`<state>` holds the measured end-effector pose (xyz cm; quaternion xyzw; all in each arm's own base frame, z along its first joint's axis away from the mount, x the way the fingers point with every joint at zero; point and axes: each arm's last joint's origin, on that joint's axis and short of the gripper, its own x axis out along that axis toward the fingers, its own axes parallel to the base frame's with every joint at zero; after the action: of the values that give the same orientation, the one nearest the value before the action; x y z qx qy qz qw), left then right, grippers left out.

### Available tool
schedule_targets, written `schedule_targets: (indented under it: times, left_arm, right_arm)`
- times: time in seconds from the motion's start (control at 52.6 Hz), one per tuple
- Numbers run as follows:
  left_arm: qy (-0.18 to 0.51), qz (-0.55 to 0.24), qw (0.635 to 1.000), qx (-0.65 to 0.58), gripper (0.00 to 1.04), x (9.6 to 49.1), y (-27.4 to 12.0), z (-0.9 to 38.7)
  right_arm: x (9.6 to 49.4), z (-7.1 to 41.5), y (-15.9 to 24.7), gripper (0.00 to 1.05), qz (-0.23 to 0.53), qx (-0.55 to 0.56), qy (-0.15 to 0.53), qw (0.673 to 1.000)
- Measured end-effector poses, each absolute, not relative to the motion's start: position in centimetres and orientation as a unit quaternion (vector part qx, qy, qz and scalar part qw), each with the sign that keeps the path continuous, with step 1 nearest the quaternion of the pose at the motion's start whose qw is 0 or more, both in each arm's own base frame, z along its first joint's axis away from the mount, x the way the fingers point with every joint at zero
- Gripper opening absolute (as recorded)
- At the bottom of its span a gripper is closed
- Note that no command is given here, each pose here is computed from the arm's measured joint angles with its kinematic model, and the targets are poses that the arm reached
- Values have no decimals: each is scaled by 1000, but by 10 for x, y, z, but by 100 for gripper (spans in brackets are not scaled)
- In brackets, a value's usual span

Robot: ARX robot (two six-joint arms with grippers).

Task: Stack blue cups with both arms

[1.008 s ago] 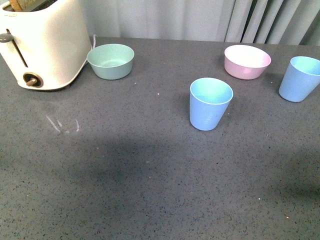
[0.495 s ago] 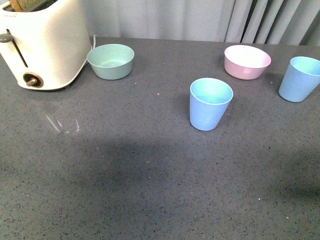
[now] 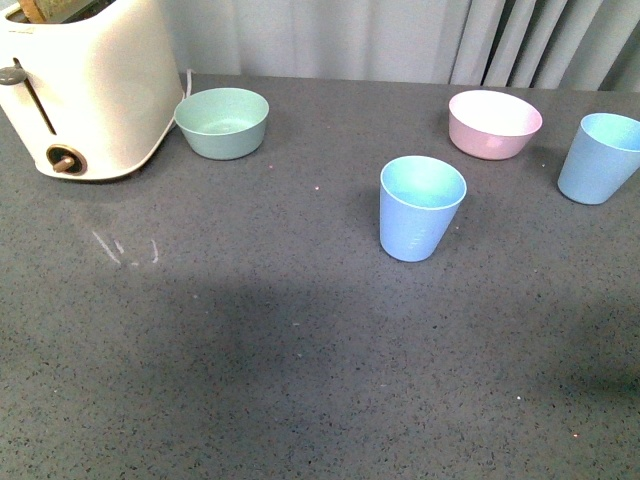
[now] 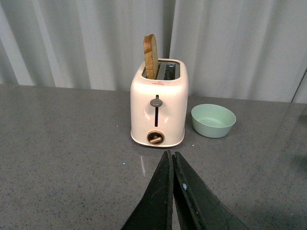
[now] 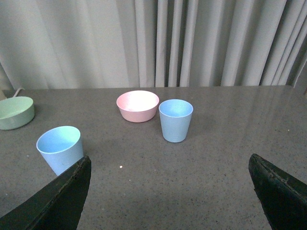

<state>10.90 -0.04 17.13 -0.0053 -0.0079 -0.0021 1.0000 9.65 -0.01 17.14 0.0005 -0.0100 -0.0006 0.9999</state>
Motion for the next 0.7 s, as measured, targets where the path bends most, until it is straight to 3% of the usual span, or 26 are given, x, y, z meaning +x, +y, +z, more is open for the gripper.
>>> schedule_targets:
  times: [0.476,0.59,0.666,0.704]
  left_arm:
    - [-4,-2,1000,-5,2,97,0,168]
    - [-4,-2,1000,-5,19,97,0,168]
    - [-4,-2,1000,-5,32,97,0,168]
    - [-4,-2,1000,-5,37,97,0,168]
  right_arm:
    - [97,171,0,96,-1,0,-10,1000]
    - [97,170,0,96,14,8,12,1000]
    - [101,169,-4,96,61,64,143,986]
    - [105,170,-7,96,65,80,173,980]
